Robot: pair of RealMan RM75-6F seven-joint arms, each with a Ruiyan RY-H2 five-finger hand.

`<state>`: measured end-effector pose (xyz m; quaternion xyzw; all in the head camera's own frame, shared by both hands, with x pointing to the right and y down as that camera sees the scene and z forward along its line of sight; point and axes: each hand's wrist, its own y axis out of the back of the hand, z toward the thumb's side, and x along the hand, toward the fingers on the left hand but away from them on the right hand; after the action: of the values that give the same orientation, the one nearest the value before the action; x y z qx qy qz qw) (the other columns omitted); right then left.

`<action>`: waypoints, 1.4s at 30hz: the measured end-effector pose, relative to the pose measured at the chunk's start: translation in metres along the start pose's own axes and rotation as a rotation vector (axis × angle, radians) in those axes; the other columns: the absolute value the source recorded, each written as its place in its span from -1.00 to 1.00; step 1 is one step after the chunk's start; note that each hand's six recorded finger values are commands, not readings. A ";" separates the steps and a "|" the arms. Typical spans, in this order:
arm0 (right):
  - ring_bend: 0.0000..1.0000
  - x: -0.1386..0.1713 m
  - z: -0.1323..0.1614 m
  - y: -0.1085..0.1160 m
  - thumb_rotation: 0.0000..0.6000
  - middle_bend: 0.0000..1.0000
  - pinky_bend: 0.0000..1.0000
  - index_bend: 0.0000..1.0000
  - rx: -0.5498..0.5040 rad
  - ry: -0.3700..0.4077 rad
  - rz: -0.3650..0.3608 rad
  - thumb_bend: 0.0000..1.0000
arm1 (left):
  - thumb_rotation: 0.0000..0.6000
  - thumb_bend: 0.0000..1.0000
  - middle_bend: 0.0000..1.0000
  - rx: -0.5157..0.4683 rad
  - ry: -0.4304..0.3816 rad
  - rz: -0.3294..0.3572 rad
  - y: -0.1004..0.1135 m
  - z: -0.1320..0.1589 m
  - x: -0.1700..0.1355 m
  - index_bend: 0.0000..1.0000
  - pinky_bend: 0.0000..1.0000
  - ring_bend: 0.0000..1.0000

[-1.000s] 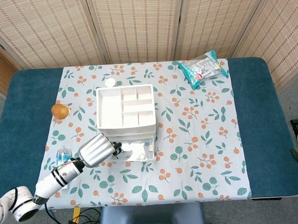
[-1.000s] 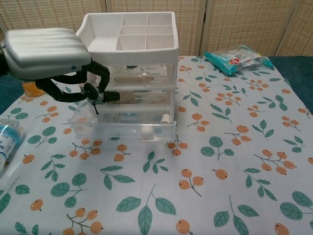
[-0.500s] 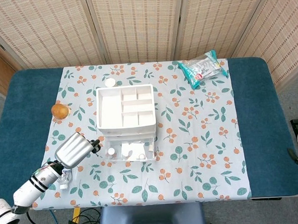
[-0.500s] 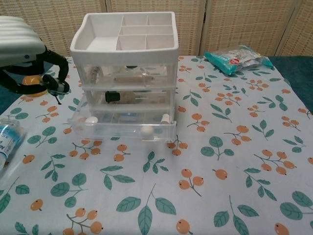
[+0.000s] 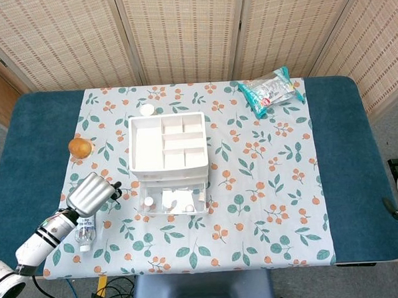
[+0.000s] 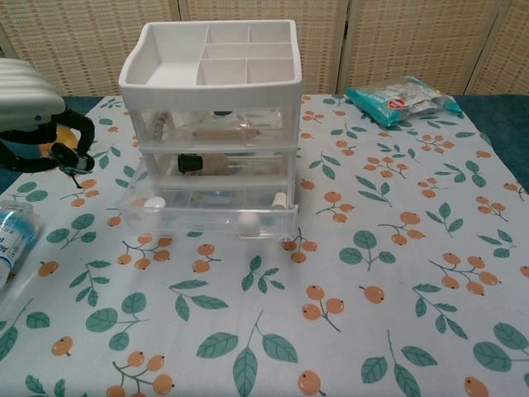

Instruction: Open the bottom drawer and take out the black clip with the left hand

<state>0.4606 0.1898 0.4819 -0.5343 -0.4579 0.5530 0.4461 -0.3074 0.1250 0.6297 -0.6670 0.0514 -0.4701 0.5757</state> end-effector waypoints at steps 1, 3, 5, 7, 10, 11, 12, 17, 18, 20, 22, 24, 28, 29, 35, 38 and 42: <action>-0.87 0.000 -0.001 0.000 1.00 -0.74 -0.98 -1.00 0.000 -0.002 0.000 -0.53 | 1.00 -0.07 0.91 -0.004 0.001 -0.007 -0.004 -0.001 0.003 0.04 1.00 1.00; -0.87 0.001 -0.002 0.000 1.00 -0.74 -0.98 -1.00 0.002 -0.006 0.000 -0.52 | 1.00 -0.07 0.91 -0.010 0.001 -0.014 -0.009 -0.001 0.007 0.03 1.00 1.00; -0.87 0.002 -0.003 0.000 1.00 -0.74 -0.98 -1.00 0.003 -0.009 0.000 -0.52 | 1.00 -0.07 0.91 -0.024 -0.003 -0.019 -0.014 0.000 0.012 0.03 1.00 1.00; -0.87 0.002 -0.003 0.000 1.00 -0.74 -0.98 -1.00 0.003 -0.011 0.000 -0.52 | 1.00 -0.07 0.91 -0.032 -0.007 -0.022 -0.019 0.002 0.016 0.02 1.00 1.00; -0.87 0.002 -0.003 -0.001 1.00 -0.74 -0.98 -1.00 0.003 -0.012 0.002 -0.53 | 1.00 -0.07 0.91 -0.049 -0.015 -0.029 -0.024 0.006 0.021 0.01 1.00 1.00; -0.87 0.002 -0.003 -0.001 1.00 -0.74 -0.98 -1.00 0.003 -0.013 0.003 -0.52 | 1.00 -0.07 0.91 -0.055 -0.018 -0.032 -0.026 0.007 0.023 0.01 1.00 1.00; -0.87 0.002 -0.004 -0.001 1.00 -0.74 -0.98 -1.00 0.004 -0.014 0.003 -0.52 | 1.00 -0.07 0.91 -0.061 -0.020 -0.034 -0.028 0.008 0.024 0.01 1.00 1.00; -0.87 0.001 -0.003 0.000 1.00 -0.74 -0.98 -1.00 0.008 -0.012 0.001 -0.52 | 1.00 -0.07 0.91 -0.078 -0.032 -0.044 -0.037 0.016 0.031 -0.02 1.00 1.00; -0.87 0.001 -0.003 0.000 1.00 -0.74 -0.98 -1.00 0.008 -0.012 0.001 -0.52 | 1.00 -0.07 0.91 -0.081 -0.034 -0.046 -0.039 0.017 0.032 -0.03 1.00 1.00; -0.87 0.001 -0.004 0.000 1.00 -0.74 -0.98 -1.00 0.009 -0.014 0.000 -0.53 | 1.00 -0.08 0.90 -0.083 -0.037 -0.050 -0.042 0.019 0.035 -0.08 1.00 1.00; -0.87 0.001 -0.004 0.000 1.00 -0.74 -0.98 -1.00 0.010 -0.016 0.000 -0.53 | 1.00 -0.08 0.90 -0.082 -0.039 -0.056 -0.045 0.021 0.038 -0.14 1.00 1.00; -0.87 0.001 -0.005 0.001 1.00 -0.74 -0.98 -1.00 0.012 -0.018 0.000 -0.53 | 1.00 -0.08 0.90 -0.083 -0.037 -0.060 -0.047 0.022 0.039 -0.21 1.00 1.00; -0.87 0.000 -0.005 0.001 1.00 -0.74 -0.98 -1.00 0.011 -0.017 -0.001 -0.53 | 1.00 -0.08 0.89 -0.079 -0.033 -0.056 -0.045 0.023 0.038 -0.26 1.00 1.00; -0.87 0.000 -0.004 0.001 1.00 -0.74 -0.98 -1.00 0.011 -0.016 -0.002 -0.53 | 1.00 -0.09 0.89 -0.080 -0.031 -0.054 -0.045 0.023 0.037 -0.27 1.00 1.00; -0.86 -0.001 -0.004 0.001 1.00 -0.74 -0.98 -1.00 0.009 -0.012 -0.004 -0.52 | 1.00 -0.09 0.87 -0.089 -0.016 -0.042 -0.041 0.021 0.029 -0.31 1.00 0.99; -0.86 0.000 -0.005 0.001 1.00 -0.74 -0.98 -1.00 0.011 -0.015 -0.001 -0.52 | 1.00 -0.09 0.81 -0.105 0.006 -0.021 -0.036 0.018 0.022 -0.30 1.00 0.91; -0.86 0.000 -0.006 0.000 1.00 -0.74 -0.95 -1.00 0.013 -0.017 0.008 -0.52 | 1.00 -0.09 0.69 -0.134 0.063 0.022 -0.028 0.007 0.009 -0.27 1.00 0.72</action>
<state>0.4666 0.1901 0.4815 -0.5287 -0.4559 0.5621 0.4434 -0.3107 0.1337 0.6585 -0.6884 0.1081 -0.4801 0.5328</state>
